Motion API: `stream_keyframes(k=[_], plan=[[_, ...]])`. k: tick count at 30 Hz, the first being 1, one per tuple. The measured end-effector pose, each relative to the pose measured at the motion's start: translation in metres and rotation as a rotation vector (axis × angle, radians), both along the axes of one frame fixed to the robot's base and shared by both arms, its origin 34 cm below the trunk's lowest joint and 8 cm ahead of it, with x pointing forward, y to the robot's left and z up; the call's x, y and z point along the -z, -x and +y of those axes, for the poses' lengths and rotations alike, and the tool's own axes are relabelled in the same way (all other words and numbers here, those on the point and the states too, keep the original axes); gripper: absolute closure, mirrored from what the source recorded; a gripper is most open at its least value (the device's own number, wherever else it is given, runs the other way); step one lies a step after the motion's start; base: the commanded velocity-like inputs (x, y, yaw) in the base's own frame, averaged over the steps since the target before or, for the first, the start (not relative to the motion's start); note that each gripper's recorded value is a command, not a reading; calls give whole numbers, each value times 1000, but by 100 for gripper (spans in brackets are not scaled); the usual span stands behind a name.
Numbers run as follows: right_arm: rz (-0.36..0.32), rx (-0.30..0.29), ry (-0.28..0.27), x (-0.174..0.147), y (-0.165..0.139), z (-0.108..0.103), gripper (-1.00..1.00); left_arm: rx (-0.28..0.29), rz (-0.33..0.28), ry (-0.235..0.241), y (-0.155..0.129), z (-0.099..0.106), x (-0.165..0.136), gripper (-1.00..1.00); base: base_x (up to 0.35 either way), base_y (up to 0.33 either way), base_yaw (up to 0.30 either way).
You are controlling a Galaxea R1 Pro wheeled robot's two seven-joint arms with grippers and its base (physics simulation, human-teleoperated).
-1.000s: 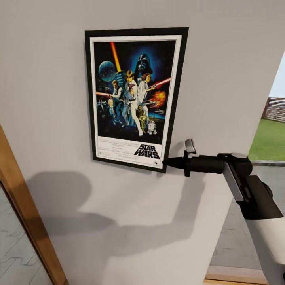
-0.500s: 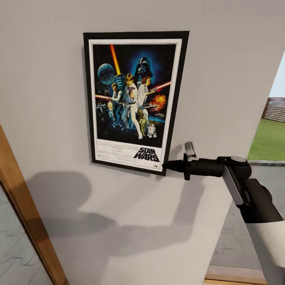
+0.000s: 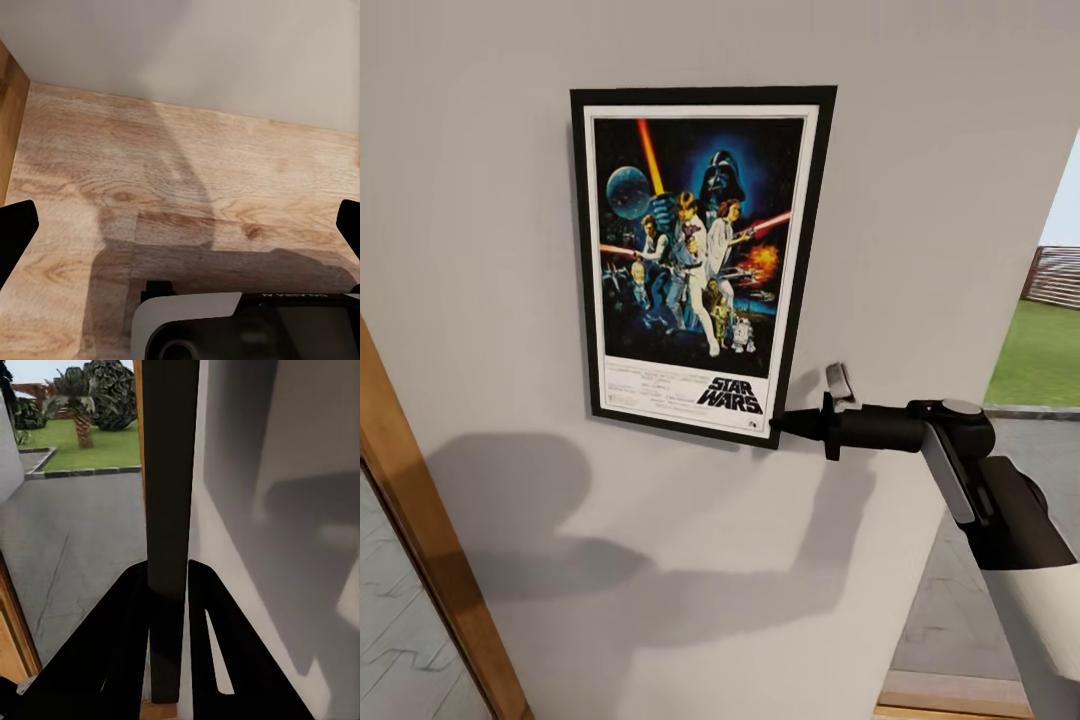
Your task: Pick up the poster from the kitchen countertop and hang it on one of the wall nails in the kitchen.
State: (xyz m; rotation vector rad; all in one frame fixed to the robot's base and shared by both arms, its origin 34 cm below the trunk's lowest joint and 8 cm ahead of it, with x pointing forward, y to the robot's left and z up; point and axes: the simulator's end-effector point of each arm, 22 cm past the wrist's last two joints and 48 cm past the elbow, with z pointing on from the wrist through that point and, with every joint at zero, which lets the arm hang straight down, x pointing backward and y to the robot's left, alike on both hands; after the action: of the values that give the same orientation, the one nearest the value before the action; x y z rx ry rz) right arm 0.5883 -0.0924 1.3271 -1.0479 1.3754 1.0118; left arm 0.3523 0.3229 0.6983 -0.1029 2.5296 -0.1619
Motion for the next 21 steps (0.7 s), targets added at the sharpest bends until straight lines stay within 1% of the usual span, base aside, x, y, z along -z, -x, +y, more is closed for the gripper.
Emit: stream_keyframes(k=[21], plan=[[-1, -1, 0, 0, 1, 0, 100, 0, 0, 0, 0, 0, 0, -100, 0, 0, 0]])
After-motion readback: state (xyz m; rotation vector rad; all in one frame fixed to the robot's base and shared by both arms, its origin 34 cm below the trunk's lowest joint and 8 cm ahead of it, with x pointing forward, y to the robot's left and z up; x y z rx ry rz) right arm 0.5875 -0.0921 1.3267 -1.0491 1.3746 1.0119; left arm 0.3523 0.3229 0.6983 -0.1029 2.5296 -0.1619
